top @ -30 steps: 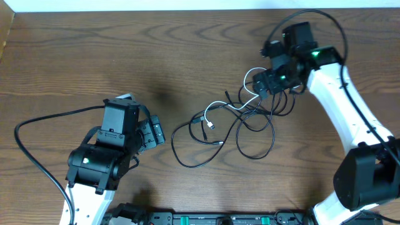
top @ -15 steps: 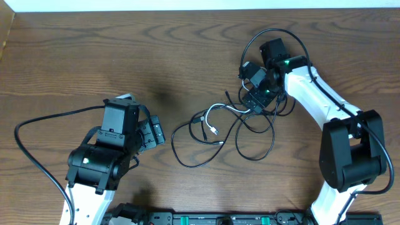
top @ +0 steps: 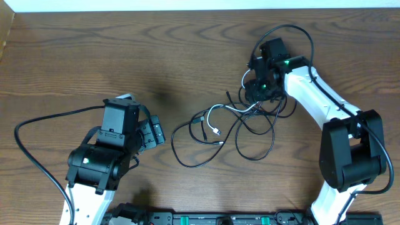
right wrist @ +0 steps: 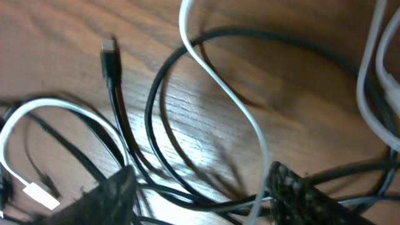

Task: Untangle cables
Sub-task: 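Grasp the white cable among the black cables with the right gripper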

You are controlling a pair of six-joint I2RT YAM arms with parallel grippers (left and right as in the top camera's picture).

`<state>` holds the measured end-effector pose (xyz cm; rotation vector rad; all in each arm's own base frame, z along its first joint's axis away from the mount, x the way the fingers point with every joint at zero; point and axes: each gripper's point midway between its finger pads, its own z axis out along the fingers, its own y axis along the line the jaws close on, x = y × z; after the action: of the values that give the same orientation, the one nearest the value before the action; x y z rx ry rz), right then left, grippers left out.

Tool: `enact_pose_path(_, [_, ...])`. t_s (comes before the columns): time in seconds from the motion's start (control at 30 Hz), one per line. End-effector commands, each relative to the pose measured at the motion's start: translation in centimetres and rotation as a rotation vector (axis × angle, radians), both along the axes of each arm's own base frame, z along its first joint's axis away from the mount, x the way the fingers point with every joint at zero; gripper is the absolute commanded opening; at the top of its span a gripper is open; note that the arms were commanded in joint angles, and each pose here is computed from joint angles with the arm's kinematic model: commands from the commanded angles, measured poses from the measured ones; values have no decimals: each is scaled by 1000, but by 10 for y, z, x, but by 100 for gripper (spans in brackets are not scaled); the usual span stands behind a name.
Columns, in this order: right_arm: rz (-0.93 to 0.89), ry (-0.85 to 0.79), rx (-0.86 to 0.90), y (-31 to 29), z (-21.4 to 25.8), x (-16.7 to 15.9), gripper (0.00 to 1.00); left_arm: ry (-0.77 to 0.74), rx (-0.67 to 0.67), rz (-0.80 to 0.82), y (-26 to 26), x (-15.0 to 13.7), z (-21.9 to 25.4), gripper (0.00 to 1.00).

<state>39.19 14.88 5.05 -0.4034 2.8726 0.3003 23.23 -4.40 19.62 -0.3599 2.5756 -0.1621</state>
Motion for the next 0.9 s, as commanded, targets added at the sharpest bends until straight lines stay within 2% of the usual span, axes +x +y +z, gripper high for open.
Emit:
enact_pose_path(0.0, [-229,92,35,5,-11,-10,63,-3,10,-13,1,1,1,89])
enact_pose_path(0.13, [-277,141,29,9,-21,-25,70,-3,10,-13,0,1,1,89])
enact_pose_path(0.3, [-255,157,-10,11,-40,-42,69,-3,10,-13,1,1,1,89])
enact_pose_path(0.4, [-256,141,1,13,-46,-41,60,-3,10,-13,1,1,1,89])
enact_pose_path(0.5, [-255,126,9,15,-45,-37,40,-3,10,-13,1,1,1,89])
enact_pose_path(0.57, [-255,111,17,16,-44,-33,12,-3,10,-13,1,1,1,89])
enact_pose_path(0.6, [-254,98,24,17,-43,-30,1,-3,10,-13,0,1,1,89])
enact_pose_path(0.73, [-250,33,59,24,-35,-14,1,-3,10,-13,0,1,1,89])
enact_pose_path(0.87, [-186,-89,117,36,16,17,1,-3,10,-13,1,1,1,89])
